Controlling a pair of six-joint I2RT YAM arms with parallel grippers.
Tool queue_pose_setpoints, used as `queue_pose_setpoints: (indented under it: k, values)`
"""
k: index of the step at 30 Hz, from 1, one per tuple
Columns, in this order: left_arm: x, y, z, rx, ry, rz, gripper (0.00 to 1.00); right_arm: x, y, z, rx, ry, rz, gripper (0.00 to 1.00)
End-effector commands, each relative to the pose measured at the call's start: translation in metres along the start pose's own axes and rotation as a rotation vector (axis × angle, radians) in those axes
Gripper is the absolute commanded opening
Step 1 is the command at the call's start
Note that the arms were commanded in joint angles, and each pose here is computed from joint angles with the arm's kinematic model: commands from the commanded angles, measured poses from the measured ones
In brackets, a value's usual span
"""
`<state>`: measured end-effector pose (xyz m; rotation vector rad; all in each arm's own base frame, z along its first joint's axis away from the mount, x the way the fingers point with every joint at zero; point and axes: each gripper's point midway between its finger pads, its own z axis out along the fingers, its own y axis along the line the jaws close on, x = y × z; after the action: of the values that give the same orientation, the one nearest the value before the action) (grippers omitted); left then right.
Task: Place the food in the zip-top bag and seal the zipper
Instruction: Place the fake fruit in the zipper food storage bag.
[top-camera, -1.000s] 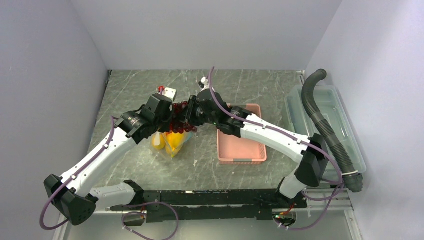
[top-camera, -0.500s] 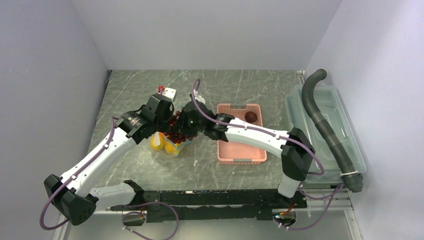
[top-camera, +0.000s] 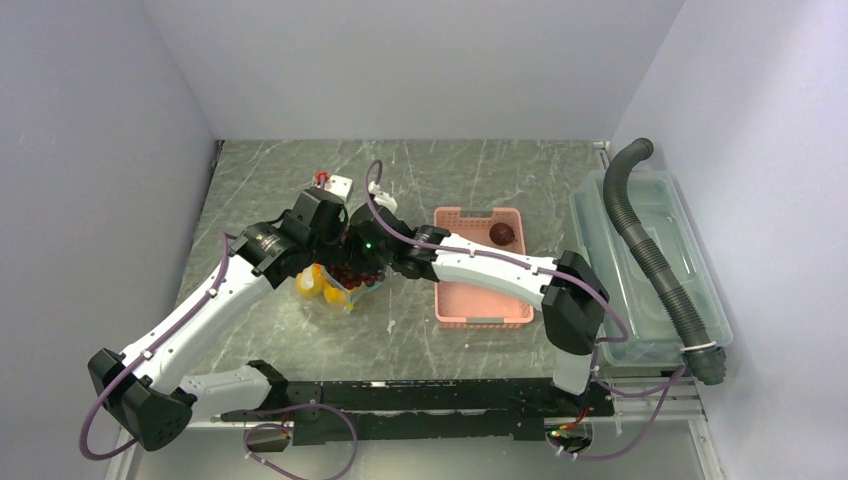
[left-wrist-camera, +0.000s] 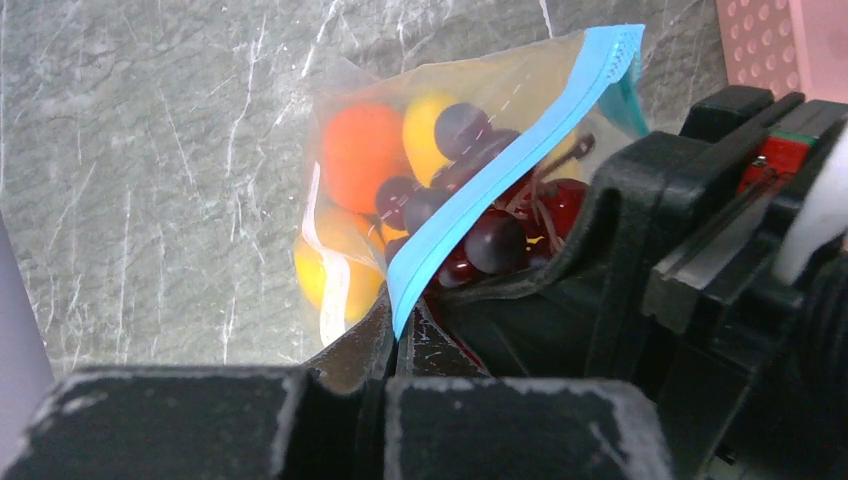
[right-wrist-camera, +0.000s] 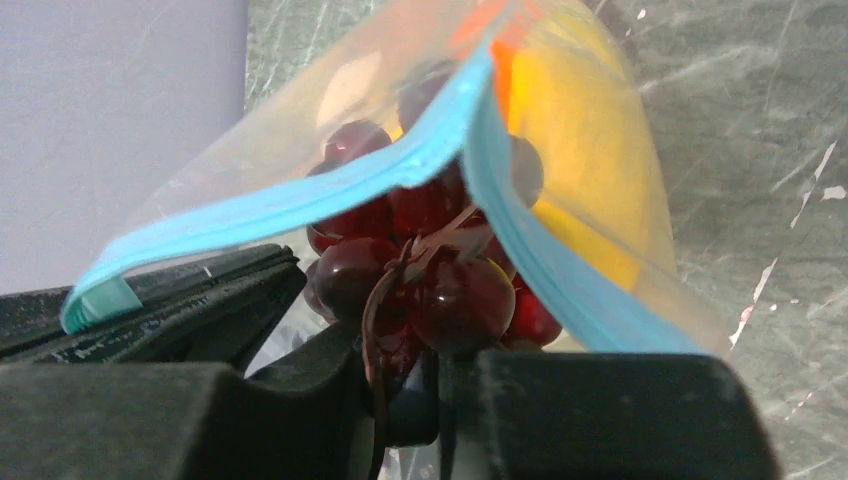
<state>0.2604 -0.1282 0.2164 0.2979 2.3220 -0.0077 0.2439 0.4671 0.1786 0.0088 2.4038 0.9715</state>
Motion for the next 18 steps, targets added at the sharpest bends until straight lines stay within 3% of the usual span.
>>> queue_pose_setpoints:
  k: [1, 4, 9, 18]
  values:
    - [-0.009, -0.001, -0.002, 0.009, -0.039, -0.006, 0.0, -0.02, 0.028, -0.004, -0.055, -0.054, -0.014, 0.3]
    - [-0.009, -0.001, -0.001, 0.008, -0.037, -0.006, 0.0, -0.024, 0.034, -0.006, -0.071, -0.058, -0.029, 0.49]
    - [-0.01, 0.0, -0.002, 0.006, -0.042, -0.007, 0.0, -0.031, 0.039, -0.014, -0.083, -0.079, -0.044, 0.65]
    - [-0.009, -0.001, -0.002, 0.008, -0.038, -0.006, 0.0, -0.043, 0.028, -0.036, -0.066, -0.131, -0.069, 0.67]
